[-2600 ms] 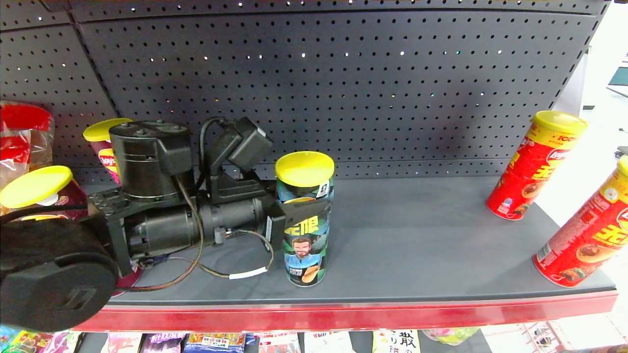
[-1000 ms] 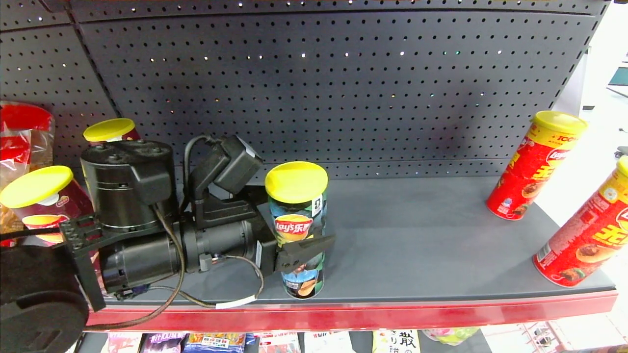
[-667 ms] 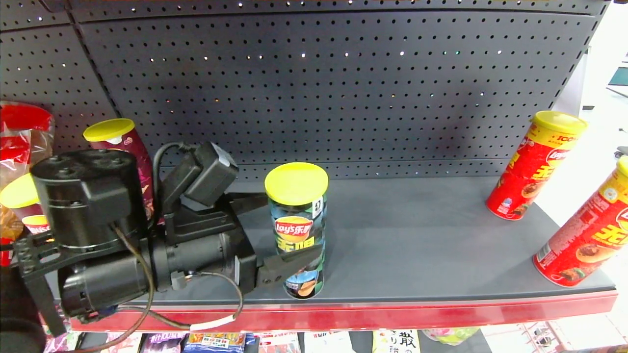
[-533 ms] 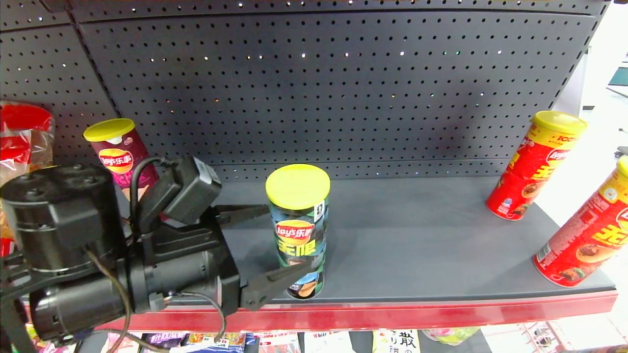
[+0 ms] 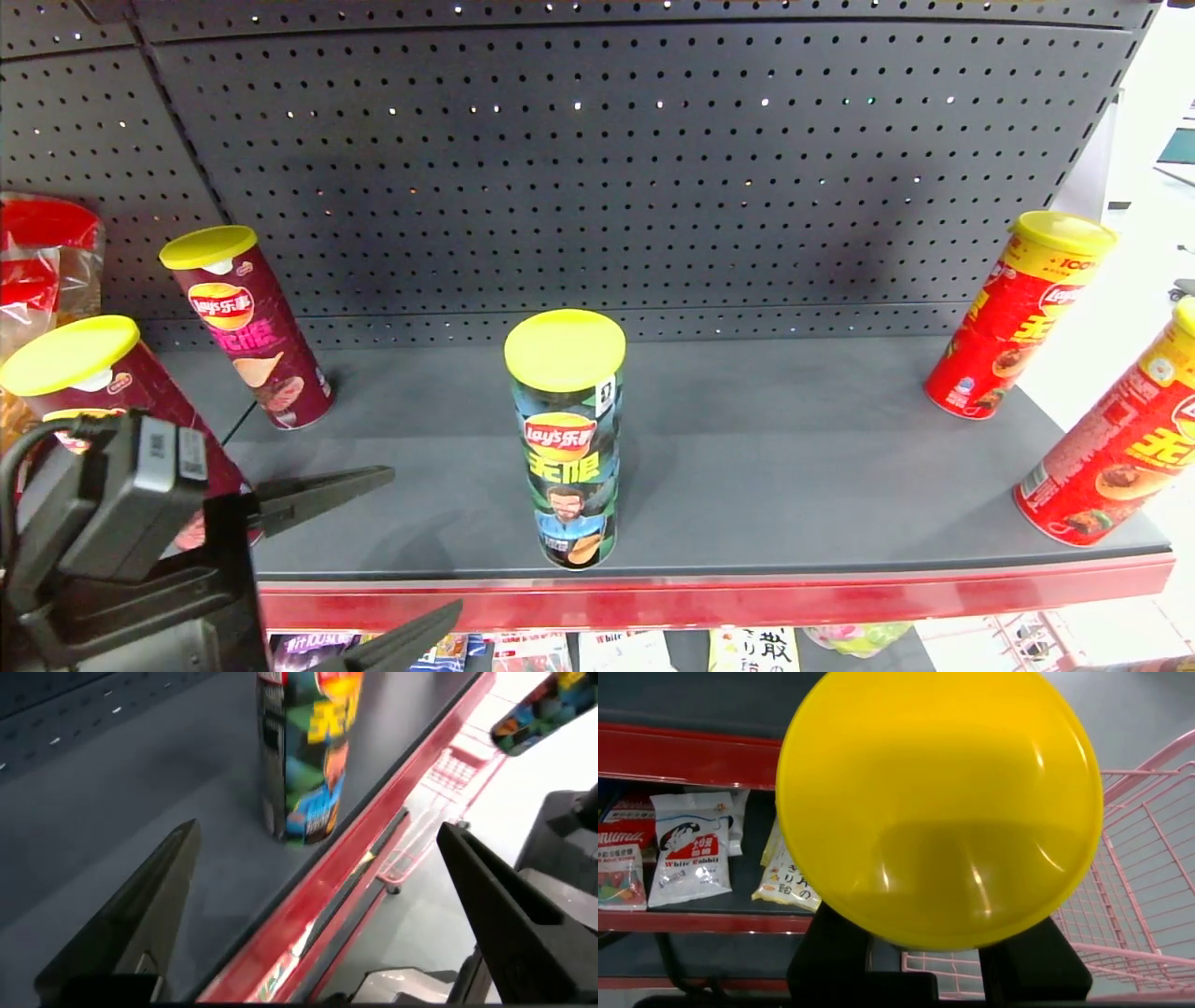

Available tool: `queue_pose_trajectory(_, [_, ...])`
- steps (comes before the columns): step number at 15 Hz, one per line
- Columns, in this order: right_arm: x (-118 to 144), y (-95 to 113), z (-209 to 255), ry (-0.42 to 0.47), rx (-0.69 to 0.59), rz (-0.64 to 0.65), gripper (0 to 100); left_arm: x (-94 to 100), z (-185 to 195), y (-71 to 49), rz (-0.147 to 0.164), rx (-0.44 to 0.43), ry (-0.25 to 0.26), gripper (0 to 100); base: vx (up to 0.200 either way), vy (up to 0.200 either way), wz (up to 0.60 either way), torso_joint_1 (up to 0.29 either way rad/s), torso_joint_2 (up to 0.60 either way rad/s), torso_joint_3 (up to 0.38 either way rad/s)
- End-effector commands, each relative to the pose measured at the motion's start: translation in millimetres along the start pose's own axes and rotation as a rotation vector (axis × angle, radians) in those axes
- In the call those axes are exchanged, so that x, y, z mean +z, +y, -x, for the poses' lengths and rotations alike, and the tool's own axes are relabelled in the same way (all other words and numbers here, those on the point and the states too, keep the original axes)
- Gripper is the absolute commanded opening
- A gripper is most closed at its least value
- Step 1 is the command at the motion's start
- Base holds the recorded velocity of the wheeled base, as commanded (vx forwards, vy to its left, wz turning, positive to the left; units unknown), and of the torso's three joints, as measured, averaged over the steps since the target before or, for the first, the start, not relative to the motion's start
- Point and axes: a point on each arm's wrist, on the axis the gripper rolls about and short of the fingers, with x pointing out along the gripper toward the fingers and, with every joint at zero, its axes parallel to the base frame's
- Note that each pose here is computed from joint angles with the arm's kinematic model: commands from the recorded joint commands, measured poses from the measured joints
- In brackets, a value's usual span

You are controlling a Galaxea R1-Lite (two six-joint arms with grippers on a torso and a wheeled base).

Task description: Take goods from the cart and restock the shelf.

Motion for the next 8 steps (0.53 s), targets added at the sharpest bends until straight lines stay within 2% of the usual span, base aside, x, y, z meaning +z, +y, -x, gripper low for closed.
queue_pose_trajectory(1, [-0.2,-0.1,-0.2,0.003,-0.006,0.0,0,-1.1,36.2,-6.9,-0.005,0.075,-0.059,100,0.0,0.0,0.0,0.0,0.0,0.0])
queue_pose_trajectory(3, [4.5,-0.8,1.8,-0.017,0.007,-0.001,0,-6.2,77.8,-22.0,0.017,0.106,-0.019,100,0.0,0.0,0.0,0.0,0.0,0.0])
queue_pose_trajectory(4, [15.4,-2.6,6.9,-0.05,0.048,-0.007,0,-9.1,92.4,-27.6,0.022,0.106,-0.005,100,0.0,0.0,0.0,0.0,0.0,0.0])
queue_pose_trajectory(6, [49.6,-7.6,12.1,-0.041,0.078,-0.007,0,-14.6,117.3,-36.9,0.026,0.121,0.004,100,0.0,0.0,0.0,0.0,0.0,0.0])
queue_pose_trajectory(8, [88.9,-9.6,5.5,-0.025,0.192,0.008,0,-24.8,131.3,-42.4,0.027,0.147,0.008,100,0.0,0.0,0.0,0.0,0.0,0.0])
